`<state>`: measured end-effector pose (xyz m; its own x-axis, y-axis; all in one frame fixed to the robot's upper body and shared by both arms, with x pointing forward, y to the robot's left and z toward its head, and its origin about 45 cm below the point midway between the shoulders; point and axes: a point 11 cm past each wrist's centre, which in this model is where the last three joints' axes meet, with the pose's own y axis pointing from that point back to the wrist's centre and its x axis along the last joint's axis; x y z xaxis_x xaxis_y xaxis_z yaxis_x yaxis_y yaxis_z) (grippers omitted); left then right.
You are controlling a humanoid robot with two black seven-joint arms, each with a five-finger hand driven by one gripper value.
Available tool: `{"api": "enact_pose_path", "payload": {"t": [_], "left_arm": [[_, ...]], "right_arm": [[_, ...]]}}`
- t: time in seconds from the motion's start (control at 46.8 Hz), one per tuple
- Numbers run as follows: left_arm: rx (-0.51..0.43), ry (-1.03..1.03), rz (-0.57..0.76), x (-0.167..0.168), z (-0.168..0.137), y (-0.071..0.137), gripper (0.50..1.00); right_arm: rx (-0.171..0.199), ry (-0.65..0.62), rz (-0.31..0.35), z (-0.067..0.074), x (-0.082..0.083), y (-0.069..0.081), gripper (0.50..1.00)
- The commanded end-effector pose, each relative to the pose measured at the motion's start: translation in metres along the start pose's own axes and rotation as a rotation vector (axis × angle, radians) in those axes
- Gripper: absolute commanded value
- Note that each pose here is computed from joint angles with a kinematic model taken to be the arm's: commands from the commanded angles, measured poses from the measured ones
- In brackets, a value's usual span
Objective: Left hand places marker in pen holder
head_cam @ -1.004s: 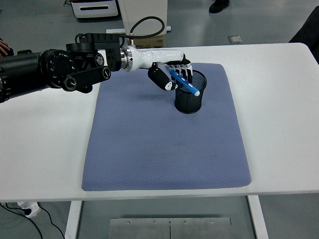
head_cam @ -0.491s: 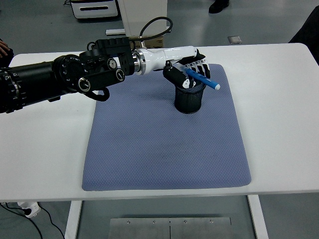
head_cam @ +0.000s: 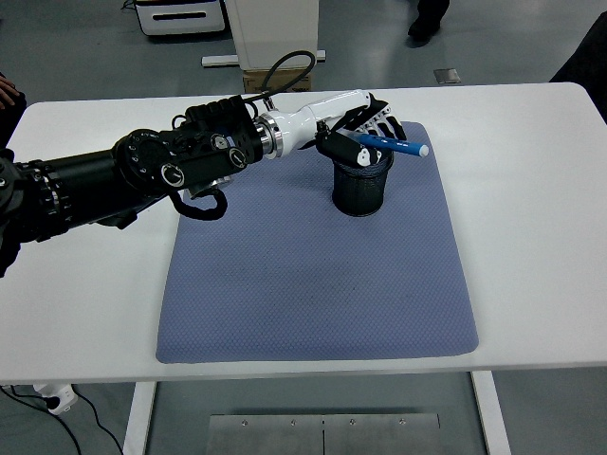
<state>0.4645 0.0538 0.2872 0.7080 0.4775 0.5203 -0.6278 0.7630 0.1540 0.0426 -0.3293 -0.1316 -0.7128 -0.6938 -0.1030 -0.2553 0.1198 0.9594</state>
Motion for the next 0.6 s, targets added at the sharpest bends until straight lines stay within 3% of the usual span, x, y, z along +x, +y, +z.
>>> {"api": "enact_pose_path", "payload": {"t": [0.0,0.321,0.577], "left_arm": [[-0.006,0.04,0.014,-0.004,-0.001,-0.002,0.5],[-0.019,0.19,0.073,-0.01,-0.006,-0.007,0.502],[-0.032,0.29,0.127,-0.013,-0.006,-0.01,0.601]], "right_arm": [[0.0,0.0,0.0,0.0,0.0,0.0,1.0],[0.0,0.0,0.0,0.0,0.0,0.0,1.0],[0.0,0.0,0.0,0.0,0.0,0.0,1.0]]}}
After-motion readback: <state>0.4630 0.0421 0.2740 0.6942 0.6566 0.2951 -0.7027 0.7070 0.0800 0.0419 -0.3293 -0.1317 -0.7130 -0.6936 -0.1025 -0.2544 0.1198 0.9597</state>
